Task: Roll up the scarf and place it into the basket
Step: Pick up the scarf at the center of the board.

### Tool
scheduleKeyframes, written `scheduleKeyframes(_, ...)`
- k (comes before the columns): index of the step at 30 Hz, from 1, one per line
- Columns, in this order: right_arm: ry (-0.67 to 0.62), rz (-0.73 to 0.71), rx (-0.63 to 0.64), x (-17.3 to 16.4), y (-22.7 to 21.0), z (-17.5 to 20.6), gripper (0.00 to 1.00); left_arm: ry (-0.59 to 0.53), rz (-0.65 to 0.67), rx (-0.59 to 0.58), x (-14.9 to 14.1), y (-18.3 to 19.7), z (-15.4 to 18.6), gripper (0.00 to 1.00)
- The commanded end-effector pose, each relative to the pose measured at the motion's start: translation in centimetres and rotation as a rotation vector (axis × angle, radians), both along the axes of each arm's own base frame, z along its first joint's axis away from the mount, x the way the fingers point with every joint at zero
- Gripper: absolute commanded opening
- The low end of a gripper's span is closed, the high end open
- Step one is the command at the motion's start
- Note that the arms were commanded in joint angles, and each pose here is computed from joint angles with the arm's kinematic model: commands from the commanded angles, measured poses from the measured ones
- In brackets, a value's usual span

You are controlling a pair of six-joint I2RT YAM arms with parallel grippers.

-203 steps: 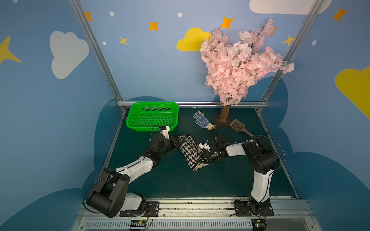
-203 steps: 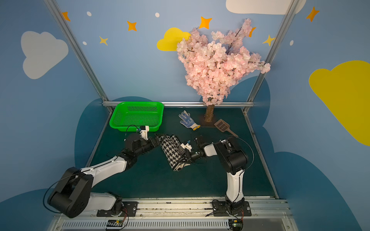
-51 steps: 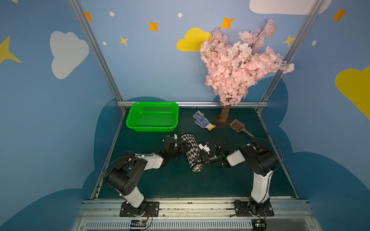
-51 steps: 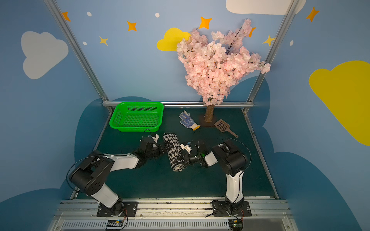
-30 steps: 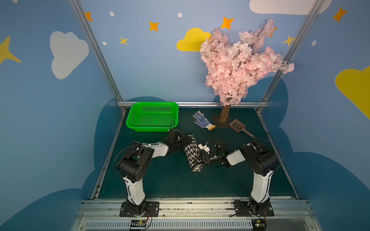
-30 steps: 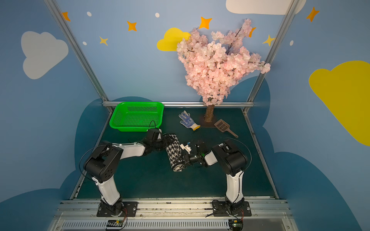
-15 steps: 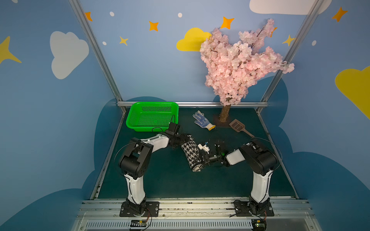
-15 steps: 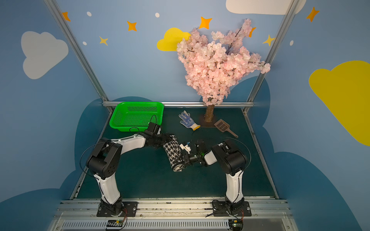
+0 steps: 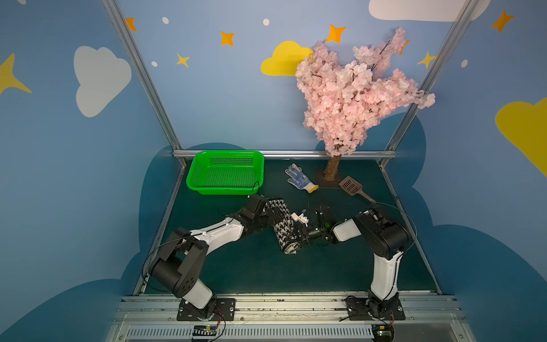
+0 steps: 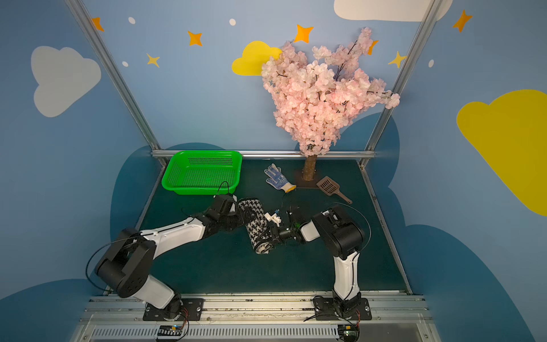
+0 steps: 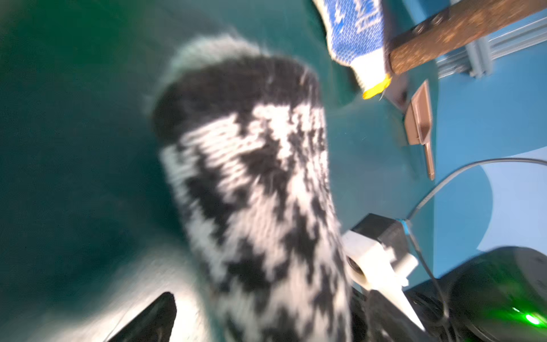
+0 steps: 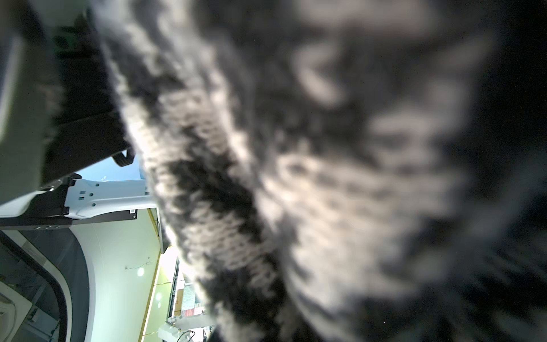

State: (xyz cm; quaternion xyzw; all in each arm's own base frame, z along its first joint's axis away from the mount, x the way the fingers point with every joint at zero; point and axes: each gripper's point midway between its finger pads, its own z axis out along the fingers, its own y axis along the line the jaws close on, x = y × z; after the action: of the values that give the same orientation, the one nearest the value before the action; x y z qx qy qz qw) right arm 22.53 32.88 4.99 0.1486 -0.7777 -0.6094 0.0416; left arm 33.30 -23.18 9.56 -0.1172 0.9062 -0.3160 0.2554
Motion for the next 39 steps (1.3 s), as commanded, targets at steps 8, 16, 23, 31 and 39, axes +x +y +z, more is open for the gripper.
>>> scheduleKeyframes(8, 0.158, -0.06, -0.159, -1.0, -1.3, -5.4, 0.22, -0.274, -0.057, -0.168, -0.5, -0.8, 6.0, 1.0)
scheduleKeyframes(16, 0.18, -0.072, -0.161, -0.9, -1.5, -6.1, 0.21, -0.392, -0.139, -0.259, 1.5, -3.6, 8.9, 1.0)
scheduleKeyframes(23, 0.206, -0.086, -0.17, -1.1, -2.1, -6.9, 0.21, -0.379, -0.183, -0.353, 3.0, -6.0, 7.0, 1.0)
scheduleKeyframes(31, 0.226, -0.098, -0.179, -1.2, -2.9, -7.7, 0.21, -0.384, -0.179, -0.424, 3.2, -6.4, 5.1, 1.0)
scheduleKeyframes(39, 0.229, -0.117, -0.212, -1.9, -3.6, -7.9, 0.23, -0.305, -0.07, -0.356, 4.8, -5.0, 0.1, 1.0)
